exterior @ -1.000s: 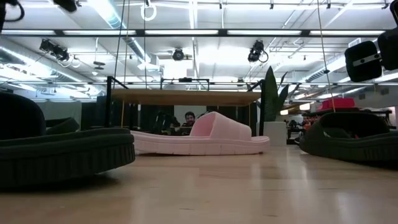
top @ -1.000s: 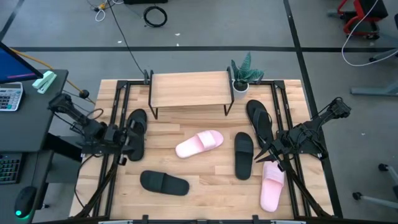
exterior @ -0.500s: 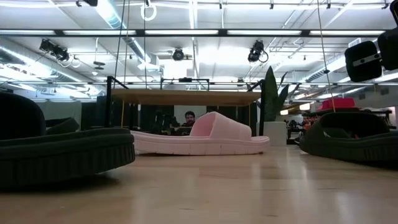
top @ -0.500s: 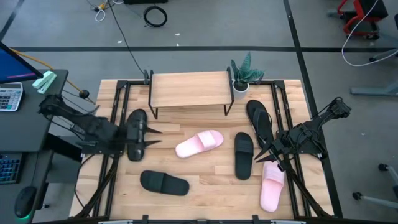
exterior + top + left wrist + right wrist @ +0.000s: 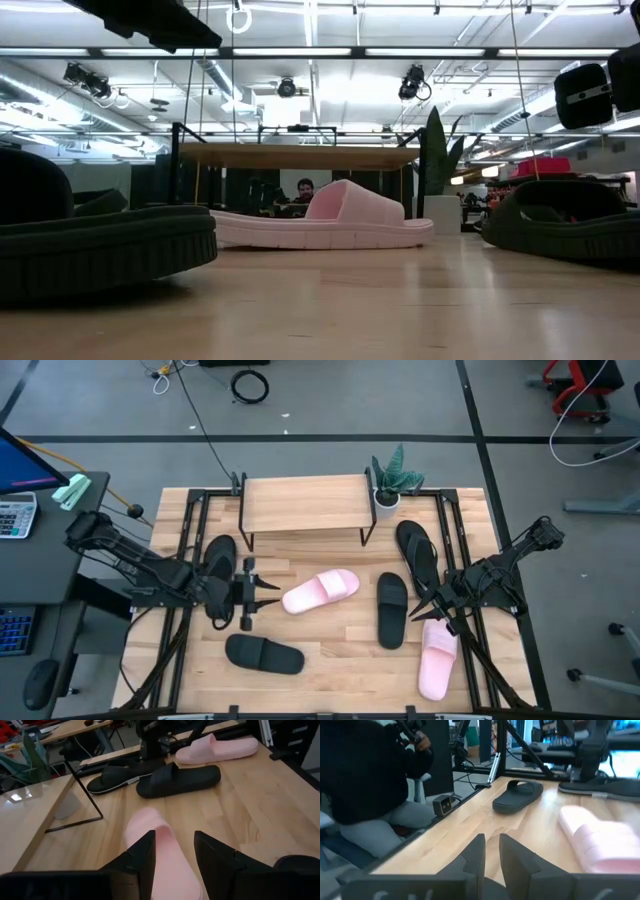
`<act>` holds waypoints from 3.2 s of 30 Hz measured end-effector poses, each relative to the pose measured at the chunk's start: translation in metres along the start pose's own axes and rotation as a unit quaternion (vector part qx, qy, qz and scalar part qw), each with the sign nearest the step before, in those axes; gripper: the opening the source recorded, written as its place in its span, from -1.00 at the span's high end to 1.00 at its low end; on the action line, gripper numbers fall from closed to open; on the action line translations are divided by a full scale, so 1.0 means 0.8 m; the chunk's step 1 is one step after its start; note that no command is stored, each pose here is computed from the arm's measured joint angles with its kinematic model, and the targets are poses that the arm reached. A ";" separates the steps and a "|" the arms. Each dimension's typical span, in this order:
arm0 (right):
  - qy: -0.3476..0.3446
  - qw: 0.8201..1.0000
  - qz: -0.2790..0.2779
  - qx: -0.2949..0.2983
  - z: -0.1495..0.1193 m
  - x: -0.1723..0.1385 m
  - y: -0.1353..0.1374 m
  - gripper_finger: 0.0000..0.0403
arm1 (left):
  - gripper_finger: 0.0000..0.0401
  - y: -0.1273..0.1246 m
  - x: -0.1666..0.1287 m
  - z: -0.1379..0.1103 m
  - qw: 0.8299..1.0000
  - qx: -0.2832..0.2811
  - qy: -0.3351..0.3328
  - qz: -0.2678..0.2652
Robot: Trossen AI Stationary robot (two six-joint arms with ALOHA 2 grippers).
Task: Pick and place slides into the shelf
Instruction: Put the left pink slipper on the shelf
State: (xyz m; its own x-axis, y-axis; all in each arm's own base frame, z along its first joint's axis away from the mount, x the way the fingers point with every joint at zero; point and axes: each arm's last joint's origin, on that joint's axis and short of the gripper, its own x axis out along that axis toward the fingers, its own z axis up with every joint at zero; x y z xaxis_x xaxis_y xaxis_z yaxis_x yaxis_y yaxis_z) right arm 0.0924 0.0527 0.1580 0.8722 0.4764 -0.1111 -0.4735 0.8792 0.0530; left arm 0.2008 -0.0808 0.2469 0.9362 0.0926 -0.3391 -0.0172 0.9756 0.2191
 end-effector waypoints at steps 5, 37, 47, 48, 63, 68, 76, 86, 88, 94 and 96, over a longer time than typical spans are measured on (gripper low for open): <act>-0.073 0.997 0.003 0.027 0.017 -0.001 0.001 0.69 | 0.28 -0.003 0.004 -0.002 1.000 0.000 0.003 0.000; -0.069 0.994 -0.039 -0.080 0.279 0.188 0.003 0.69 | 0.34 0.000 0.006 -0.004 0.999 -0.045 0.009 0.005; 0.113 0.992 -0.059 -0.023 0.263 0.246 -0.011 0.69 | 0.30 0.013 0.012 -0.004 0.999 -0.030 0.015 0.029; 0.123 0.989 -0.077 0.000 0.260 0.246 -0.015 0.69 | 0.31 0.015 0.012 -0.005 0.999 -0.031 0.015 0.032; 0.201 0.814 -0.483 0.251 0.206 0.198 -0.045 0.69 | 0.31 0.027 0.017 -0.006 0.999 -0.010 0.022 0.041; 0.142 0.817 -0.494 0.263 0.218 0.200 -0.051 0.69 | 0.34 0.019 0.028 -0.011 0.999 0.023 0.030 0.000; 0.068 0.820 -0.487 0.293 0.238 0.198 -0.065 0.69 | 0.35 0.015 0.086 -0.037 0.996 0.060 0.058 0.025; 0.116 0.846 -0.478 0.206 0.239 0.198 -0.067 0.69 | 0.12 0.024 0.162 -0.066 0.987 0.132 0.063 0.062; 0.123 0.848 -0.477 0.194 0.239 0.198 -0.067 0.69 | 0.07 0.025 0.177 -0.068 0.985 0.145 0.073 0.064; 0.131 0.852 -0.474 0.179 0.239 0.198 -0.067 0.69 | -0.01 0.024 0.223 -0.072 0.976 0.184 0.096 0.066; 0.131 0.852 -0.474 0.179 0.239 0.198 -0.067 0.69 | -0.01 0.024 0.236 -0.071 0.975 0.186 0.099 0.067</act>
State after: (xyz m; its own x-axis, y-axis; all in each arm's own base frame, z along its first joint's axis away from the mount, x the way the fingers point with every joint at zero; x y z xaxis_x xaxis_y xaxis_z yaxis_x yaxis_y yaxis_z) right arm 0.2793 0.0826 0.3274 0.7617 -0.4264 -0.4879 0.5380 0.8358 0.1095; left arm 0.3570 -0.0333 0.1352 0.8473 0.2874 -0.4466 0.0282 0.8154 0.5782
